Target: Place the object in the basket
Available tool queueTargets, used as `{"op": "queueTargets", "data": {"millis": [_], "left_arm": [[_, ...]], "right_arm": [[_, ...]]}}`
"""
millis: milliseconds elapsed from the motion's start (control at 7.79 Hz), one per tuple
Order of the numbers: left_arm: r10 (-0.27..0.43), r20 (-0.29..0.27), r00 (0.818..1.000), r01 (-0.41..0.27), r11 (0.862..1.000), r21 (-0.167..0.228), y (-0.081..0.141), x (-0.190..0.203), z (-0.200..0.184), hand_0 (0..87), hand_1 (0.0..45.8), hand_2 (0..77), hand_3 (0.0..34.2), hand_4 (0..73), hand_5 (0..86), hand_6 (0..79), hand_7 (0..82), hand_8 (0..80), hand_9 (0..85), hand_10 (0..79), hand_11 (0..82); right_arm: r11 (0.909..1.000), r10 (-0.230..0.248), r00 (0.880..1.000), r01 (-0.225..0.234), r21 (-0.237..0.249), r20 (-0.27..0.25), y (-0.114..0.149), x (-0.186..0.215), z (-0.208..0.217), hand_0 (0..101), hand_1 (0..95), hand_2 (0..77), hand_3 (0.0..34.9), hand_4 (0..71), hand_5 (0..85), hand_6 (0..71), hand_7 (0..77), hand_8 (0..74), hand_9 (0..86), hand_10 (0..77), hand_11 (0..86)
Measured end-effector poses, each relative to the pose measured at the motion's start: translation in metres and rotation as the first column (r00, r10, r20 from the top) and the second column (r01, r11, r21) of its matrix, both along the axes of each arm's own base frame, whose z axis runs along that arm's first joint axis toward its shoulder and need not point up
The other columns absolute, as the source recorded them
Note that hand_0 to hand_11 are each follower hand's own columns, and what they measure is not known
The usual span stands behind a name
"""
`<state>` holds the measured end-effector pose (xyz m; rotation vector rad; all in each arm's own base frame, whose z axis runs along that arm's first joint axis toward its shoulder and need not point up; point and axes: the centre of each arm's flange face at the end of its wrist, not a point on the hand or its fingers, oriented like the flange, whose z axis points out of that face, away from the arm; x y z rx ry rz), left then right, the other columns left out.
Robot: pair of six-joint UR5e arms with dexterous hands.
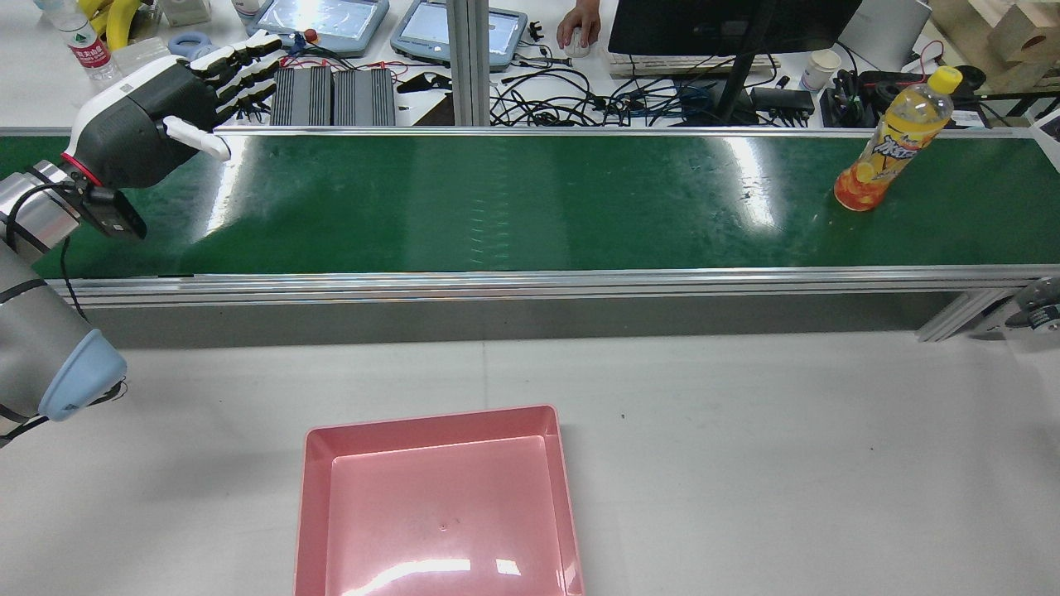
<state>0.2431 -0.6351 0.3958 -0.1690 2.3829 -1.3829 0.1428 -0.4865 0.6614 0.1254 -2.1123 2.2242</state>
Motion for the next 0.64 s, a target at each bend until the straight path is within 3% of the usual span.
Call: {"op": "queueTargets", "data": {"millis": [642], "left_arm": [[0.001,-0.001,1.0,-0.001,1.0,0.003,-0.0005,-0.0011,-0.0018,52.5,5.4,0.5,1.8,13.6,10.9,0.0,0.5,6.0,6.5,4.9,9.3]], "right_arm": [[1.0,0.0,1.0,0.0,-0.002,0.0,0.0001,0.0,0.0008,0,0.0,0.5,0.0,0.0,0.0,0.0,0.5,0.0,0.0,0.0,0.0]]}}
